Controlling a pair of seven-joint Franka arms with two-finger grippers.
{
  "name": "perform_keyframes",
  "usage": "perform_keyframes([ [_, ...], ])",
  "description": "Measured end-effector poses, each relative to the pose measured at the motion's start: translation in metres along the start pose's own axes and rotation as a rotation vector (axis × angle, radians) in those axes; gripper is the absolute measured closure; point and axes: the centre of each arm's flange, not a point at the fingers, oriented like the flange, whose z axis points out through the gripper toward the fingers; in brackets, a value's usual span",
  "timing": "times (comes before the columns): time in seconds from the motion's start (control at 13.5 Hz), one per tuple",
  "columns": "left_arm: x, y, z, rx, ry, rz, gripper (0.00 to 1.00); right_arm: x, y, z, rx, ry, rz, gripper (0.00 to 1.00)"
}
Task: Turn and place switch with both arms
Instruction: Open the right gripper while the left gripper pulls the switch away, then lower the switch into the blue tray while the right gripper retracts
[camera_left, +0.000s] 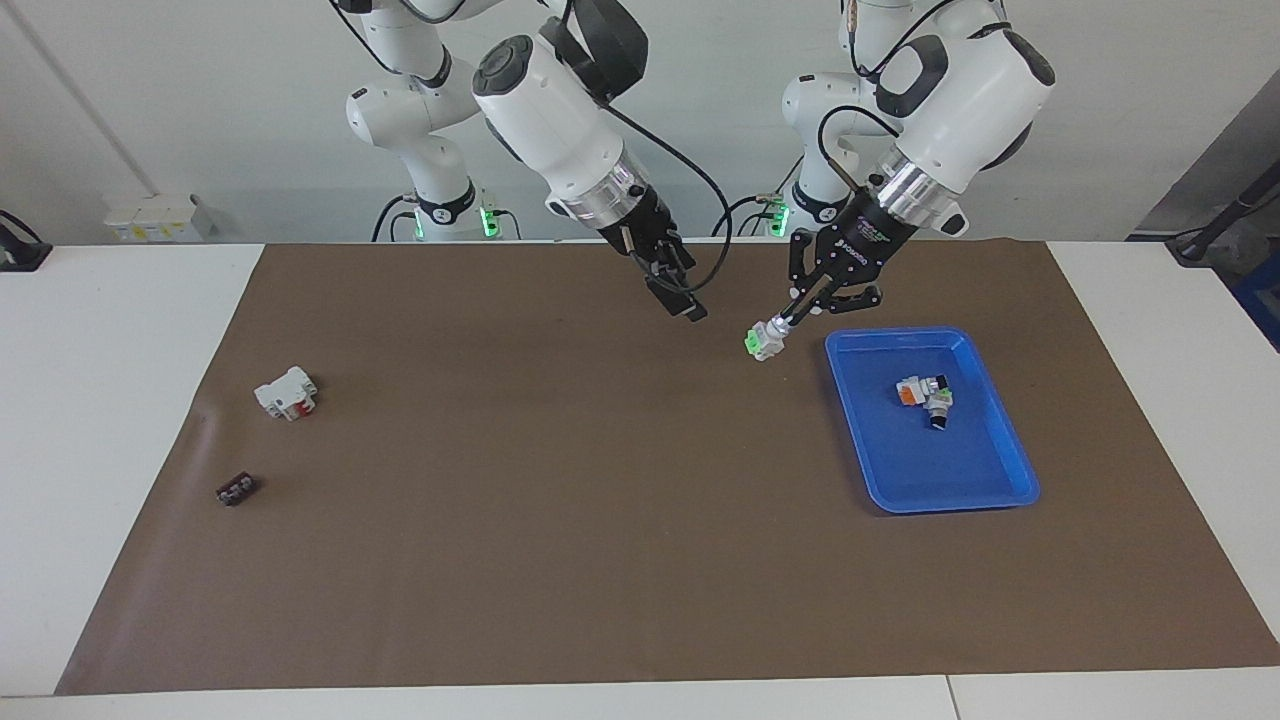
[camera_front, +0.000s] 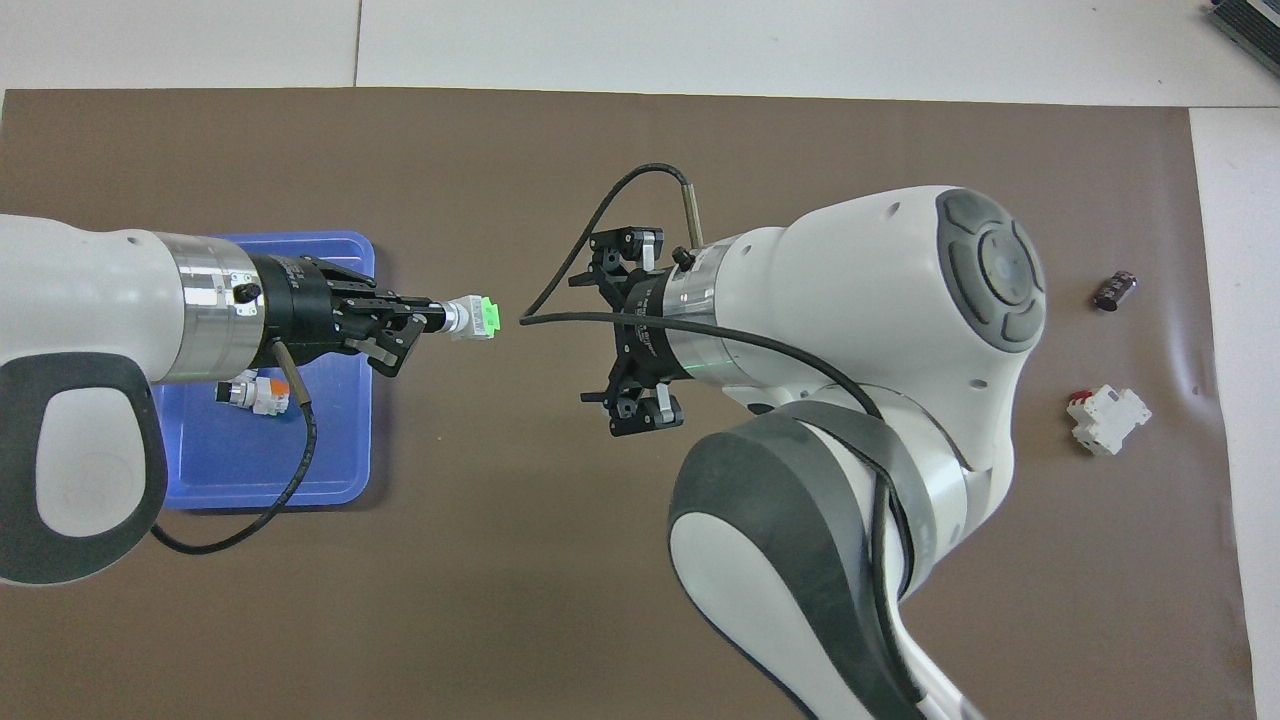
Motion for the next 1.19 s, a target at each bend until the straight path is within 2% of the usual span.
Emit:
perform_keyframes([
  [0.22,0.039,0.042,-0.005,-0.039,0.031,0.129,0.9,0.005,0.004,-0.017,0.012,0.121,-0.281,0.0],
  [0.37,0.072,0.079,-0.017,-0.063,0.041,0.223,0.9,0.017,0.001,-0.025,0.009,0.178,-0.46,0.0],
  [0.52,0.097,0.105,-0.025,-0.081,0.057,0.322,0.9,0.046,-0.01,-0.038,0.001,0.23,-0.638,0.0],
  [0.74,0.119,0.122,-0.021,-0.115,0.14,0.479,0.9,0.105,-0.027,-0.069,-0.013,0.292,-0.844,0.0],
  [0.97,0.141,0.13,0.005,-0.119,0.184,0.617,0.9,0.155,-0.028,-0.101,-0.11,0.364,-1.023,0.0],
  [1.19,0.161,0.141,0.037,-0.112,0.225,0.742,0.9,0.192,-0.017,-0.139,-0.207,0.374,-1.166,0.0],
])
